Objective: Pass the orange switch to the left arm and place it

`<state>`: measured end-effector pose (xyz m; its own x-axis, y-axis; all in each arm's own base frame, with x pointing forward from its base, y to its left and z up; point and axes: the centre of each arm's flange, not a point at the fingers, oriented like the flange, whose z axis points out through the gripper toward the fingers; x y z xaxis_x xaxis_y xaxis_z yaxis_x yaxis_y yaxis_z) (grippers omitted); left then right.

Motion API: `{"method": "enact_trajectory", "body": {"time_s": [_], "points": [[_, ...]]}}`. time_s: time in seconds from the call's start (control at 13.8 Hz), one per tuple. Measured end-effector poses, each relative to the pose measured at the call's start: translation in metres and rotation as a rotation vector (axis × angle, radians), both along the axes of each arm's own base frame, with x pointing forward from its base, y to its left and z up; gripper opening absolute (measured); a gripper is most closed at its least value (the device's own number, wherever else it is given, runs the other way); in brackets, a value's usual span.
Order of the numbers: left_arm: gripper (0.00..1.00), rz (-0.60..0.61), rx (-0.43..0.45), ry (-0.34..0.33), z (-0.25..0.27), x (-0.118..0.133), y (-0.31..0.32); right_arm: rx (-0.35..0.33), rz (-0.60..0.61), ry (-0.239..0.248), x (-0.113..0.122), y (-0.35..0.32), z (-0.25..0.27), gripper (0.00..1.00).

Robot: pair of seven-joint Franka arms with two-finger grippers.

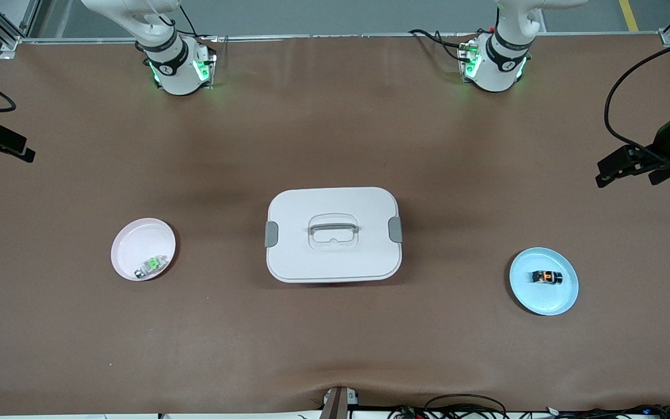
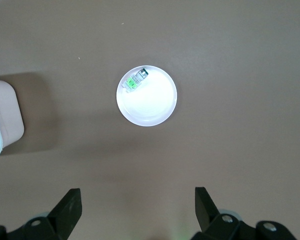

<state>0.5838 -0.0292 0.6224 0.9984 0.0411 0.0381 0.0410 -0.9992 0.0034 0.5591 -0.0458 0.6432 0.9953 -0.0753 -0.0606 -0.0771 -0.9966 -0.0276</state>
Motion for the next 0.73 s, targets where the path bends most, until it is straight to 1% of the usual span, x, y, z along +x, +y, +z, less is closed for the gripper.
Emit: {"method": "enact_trajectory", "body": {"time_s": [0.29,0.73], "points": [[1.00,-0.043,0.002,0.004,0.0086,-0.0044,0.0015,0.001,0.006,0.000,-0.0007,-0.0057,0.0001,1.00],[1.00,-0.048,0.003,0.058,0.0028,-0.0094,0.0006,0.001,0.008,0.000,-0.0007,-0.0056,0.0001,1.00]]}}
